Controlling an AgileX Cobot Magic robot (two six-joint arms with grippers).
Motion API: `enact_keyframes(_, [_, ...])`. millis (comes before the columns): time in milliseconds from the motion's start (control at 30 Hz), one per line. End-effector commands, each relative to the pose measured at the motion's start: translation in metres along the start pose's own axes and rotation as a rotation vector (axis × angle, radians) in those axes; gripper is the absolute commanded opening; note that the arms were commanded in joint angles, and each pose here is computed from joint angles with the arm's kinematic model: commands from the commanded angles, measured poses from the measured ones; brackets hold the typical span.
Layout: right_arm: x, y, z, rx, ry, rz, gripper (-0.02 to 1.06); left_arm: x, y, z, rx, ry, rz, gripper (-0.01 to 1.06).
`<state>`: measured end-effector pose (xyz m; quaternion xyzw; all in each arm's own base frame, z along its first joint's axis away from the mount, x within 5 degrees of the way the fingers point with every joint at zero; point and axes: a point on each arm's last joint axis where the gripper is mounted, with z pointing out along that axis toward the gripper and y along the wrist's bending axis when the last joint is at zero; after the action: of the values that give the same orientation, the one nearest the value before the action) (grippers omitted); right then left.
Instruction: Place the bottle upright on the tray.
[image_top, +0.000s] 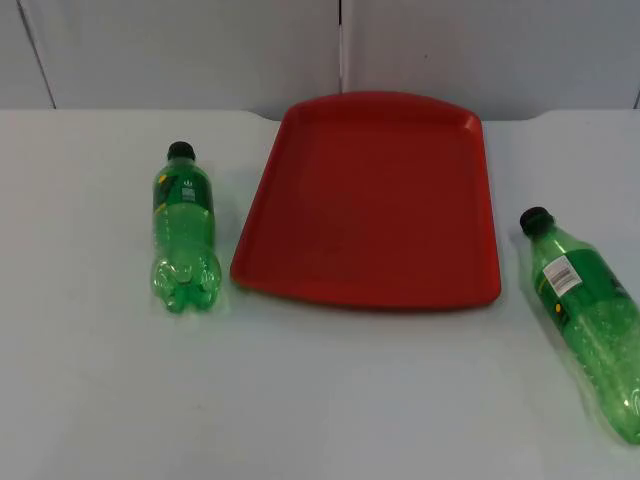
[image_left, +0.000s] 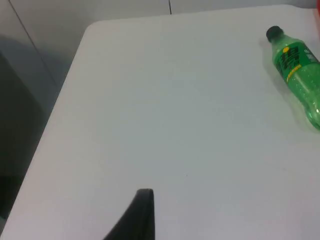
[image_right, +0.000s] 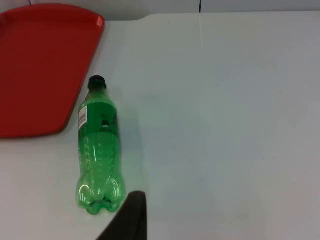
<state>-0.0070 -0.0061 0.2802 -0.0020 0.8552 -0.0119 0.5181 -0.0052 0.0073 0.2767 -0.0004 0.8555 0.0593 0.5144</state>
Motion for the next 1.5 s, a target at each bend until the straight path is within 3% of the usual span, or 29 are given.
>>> enact_keyframes(0, [0.0, 0.0, 0.0, 0.003, -0.01, 0.001, 1.05, -0.001, -0.002, -0.001, 0.017, -0.012, -0.016, 1.05])
enact_keyframes(267, [0.0, 0.0, 0.0, 0.003, -0.01, 0.001, 1.05, -0.026, -0.002, -0.004, 0.039, -0.047, -0.029, 1.05])
enact_keyframes(467, [0.0, 0.0, 0.0, 0.003, -0.01, 0.001, 1.05, -0.044, -0.002, 0.004, 0.049, 0.001, -0.03, 1.05])
enact_keyframes(633, [0.0, 0.0, 0.0, 0.003, -0.01, 0.001, 1.05, -0.055, -0.007, 0.016, 0.101, 0.015, -0.065, 1.05])
enact_keyframes(1467, [0.0, 0.0, 0.0, 0.003, -0.01, 0.001, 1.05, -0.092, -0.019, 0.108, 0.185, 0.122, -0.13, 1.05])
